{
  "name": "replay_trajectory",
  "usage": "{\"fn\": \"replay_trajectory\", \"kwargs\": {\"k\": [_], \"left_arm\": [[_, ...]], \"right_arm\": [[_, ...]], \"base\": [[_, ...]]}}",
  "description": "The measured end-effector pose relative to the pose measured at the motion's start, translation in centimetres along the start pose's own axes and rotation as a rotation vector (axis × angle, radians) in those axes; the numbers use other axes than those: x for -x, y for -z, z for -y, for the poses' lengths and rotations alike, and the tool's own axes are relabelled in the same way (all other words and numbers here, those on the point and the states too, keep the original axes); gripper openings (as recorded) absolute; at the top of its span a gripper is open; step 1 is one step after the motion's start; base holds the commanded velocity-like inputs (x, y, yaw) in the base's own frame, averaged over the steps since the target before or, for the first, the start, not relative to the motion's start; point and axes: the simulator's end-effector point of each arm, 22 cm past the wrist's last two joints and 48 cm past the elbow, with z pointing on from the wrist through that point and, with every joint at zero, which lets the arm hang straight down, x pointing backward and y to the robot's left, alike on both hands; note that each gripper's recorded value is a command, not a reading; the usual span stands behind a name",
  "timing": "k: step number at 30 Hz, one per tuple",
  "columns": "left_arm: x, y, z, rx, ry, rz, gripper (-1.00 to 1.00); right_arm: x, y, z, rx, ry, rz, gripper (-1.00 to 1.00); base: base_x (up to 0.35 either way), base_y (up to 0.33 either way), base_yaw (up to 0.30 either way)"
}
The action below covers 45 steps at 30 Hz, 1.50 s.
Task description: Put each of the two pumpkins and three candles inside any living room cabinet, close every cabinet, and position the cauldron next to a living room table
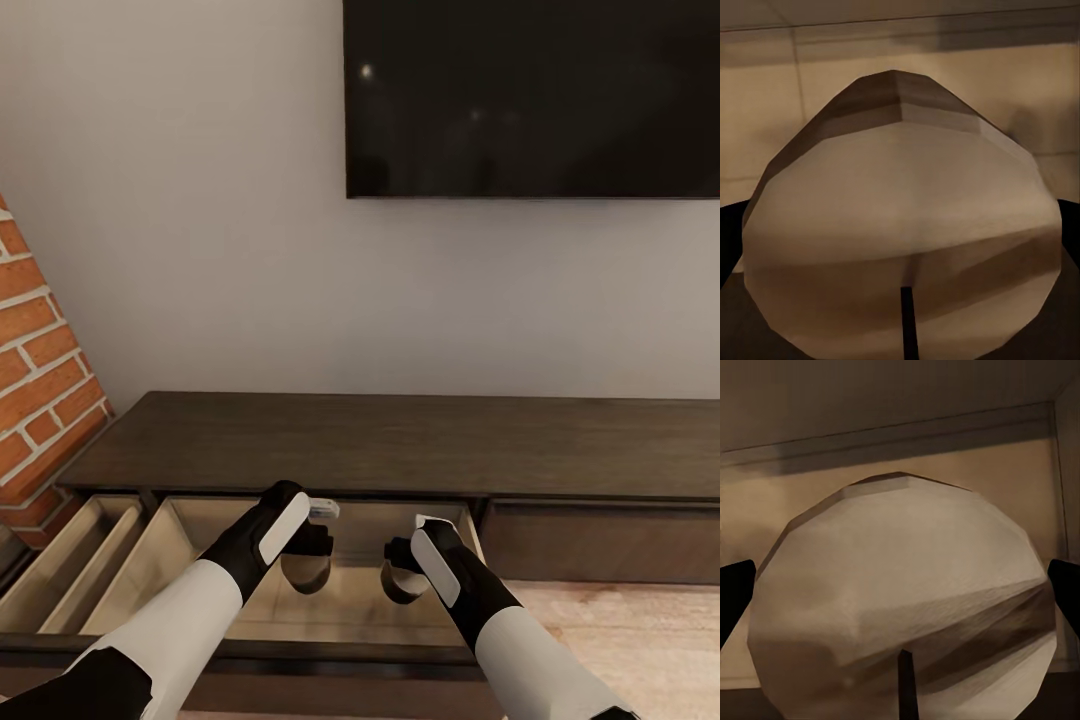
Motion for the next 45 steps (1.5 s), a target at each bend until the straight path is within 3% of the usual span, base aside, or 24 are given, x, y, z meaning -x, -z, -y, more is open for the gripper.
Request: {"fn": "replay_trajectory", "kwargs": {"k": [8, 33, 38, 45], "left_arm": [[0.0, 0.0, 0.0, 0.000, 0.000, 0.001, -1.00], [-2.8, -5.2, 0.0, -0.006, 0.003, -0.099, -1.00], [-3.2, -6.3, 0.3, 0.001, -0.019, -0.104, -1.00], [-3.2, -6.3, 0.3, 0.007, -0.029, -0.097, -1.00]], "right_arm": [[0.0, 0.0, 0.0, 0.000, 0.000, 0.000, -1.00], [-4.0, -4.5, 0.9, -0.017, -0.006, -0.104, -1.00], [-4.9, -5.3, 1.1, -0.020, -0.007, -0.124, -1.00], [-4.8, -5.3, 1.2, -0.022, -0.007, -0.123, -1.00]], "base": [[0.002, 0.000, 0.000], [0.000, 0.000, 0.000], [0.000, 0.000, 0.000], [0.000, 0.000, 0.000]]}}
